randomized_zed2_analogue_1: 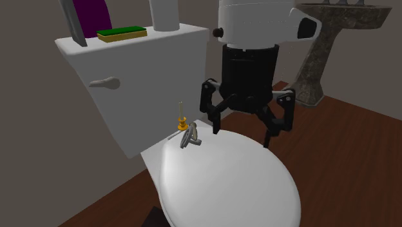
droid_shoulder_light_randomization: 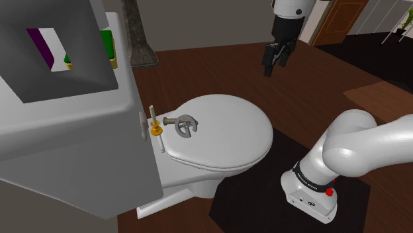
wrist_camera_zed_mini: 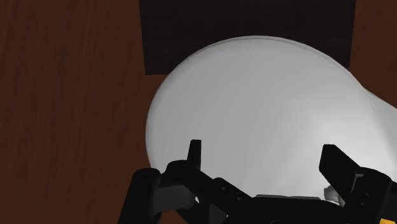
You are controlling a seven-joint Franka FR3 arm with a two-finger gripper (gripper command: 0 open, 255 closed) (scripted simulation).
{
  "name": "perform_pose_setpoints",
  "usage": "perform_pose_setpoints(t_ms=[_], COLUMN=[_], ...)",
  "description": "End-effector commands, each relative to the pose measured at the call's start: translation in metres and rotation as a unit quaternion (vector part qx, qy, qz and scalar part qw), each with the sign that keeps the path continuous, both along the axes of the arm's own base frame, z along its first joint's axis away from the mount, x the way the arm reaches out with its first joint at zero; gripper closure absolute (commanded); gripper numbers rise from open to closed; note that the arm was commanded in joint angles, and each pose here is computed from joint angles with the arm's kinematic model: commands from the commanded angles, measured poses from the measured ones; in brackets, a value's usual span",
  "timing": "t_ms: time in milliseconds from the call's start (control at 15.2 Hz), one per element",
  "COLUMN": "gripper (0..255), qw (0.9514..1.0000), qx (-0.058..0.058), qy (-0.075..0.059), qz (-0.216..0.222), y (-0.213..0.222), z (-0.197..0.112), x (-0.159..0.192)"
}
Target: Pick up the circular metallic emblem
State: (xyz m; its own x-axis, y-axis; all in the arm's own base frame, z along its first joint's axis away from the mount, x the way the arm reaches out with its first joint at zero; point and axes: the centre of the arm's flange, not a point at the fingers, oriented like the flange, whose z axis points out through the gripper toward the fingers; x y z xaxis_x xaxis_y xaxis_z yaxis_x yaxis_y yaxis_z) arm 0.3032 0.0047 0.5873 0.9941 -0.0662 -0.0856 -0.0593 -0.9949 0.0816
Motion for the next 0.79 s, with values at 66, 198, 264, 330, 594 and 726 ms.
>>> perform_pose_setpoints(t_ms=[66,198,264,330,594,726], gripper=[0,0,0,0,0,0], qw=[0.9999,0.9993,0.9988,0.9981,0.9938,0.9907], qx=[0.01,0.031,0.041,0.052,0.093,0.114], qy=[0.0,-0.001,-0.001,-0.001,-0.002,-0.003], qz=[0.007,0.02,0.027,0.034,0.061,0.075], y=[0.001,0.004,0.006,0.009,0.021,0.029], z=[-0.009,-0.026,-0.035,-0.044,-0.078,-0.094], x=[0.008,0.025,0.034,0.042,0.075,0.092])
